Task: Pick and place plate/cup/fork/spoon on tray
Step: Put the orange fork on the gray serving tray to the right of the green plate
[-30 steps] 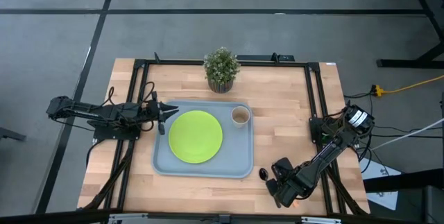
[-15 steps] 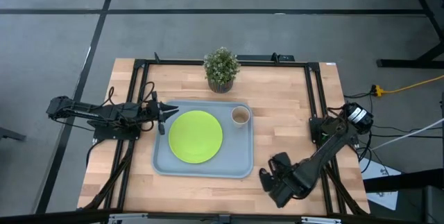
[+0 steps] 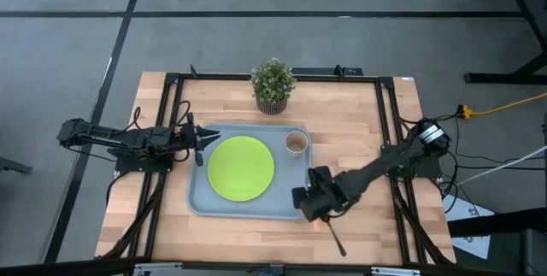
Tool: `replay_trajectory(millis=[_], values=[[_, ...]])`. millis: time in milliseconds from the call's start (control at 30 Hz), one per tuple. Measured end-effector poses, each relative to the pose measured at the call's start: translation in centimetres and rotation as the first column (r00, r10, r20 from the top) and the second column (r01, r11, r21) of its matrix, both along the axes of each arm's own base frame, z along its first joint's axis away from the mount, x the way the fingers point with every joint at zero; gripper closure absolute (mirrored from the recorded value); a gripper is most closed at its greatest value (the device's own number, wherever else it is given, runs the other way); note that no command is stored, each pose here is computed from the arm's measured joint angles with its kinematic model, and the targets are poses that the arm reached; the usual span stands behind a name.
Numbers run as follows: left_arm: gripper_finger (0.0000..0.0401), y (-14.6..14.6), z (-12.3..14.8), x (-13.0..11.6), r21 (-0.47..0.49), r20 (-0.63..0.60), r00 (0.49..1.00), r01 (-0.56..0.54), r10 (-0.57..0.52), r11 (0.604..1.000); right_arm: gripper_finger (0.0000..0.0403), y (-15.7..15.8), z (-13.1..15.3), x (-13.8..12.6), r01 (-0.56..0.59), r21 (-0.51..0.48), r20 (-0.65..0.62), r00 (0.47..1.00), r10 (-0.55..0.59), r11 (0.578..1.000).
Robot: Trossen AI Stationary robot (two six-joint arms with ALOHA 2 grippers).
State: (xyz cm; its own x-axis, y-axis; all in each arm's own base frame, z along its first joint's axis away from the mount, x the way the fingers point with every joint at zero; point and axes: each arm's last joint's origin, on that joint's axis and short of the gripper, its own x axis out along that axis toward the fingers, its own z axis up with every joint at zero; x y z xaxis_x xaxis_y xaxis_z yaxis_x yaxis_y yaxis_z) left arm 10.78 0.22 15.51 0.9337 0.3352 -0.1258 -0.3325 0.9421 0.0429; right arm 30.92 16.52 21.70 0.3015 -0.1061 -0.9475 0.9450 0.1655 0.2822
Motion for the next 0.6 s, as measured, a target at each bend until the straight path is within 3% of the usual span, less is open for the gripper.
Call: replay_trajectory(millis=[233,600], values=[[0.0348,0.0,0.0,0.0,0.000,0.000,1.000,0.000,0.000,1.000,0.0383,-2.1,-1.7,2.5,-0.015,-0.009,0.008,1.000,0.015,1.000],[0.0348,0.0,0.0,0.0,0.000,0.000,1.000,0.000,0.000,1.000,0.0383,-4.8,-4.8,4.5,0.098,-0.014,-0.059,0.993,-0.099,0.995]])
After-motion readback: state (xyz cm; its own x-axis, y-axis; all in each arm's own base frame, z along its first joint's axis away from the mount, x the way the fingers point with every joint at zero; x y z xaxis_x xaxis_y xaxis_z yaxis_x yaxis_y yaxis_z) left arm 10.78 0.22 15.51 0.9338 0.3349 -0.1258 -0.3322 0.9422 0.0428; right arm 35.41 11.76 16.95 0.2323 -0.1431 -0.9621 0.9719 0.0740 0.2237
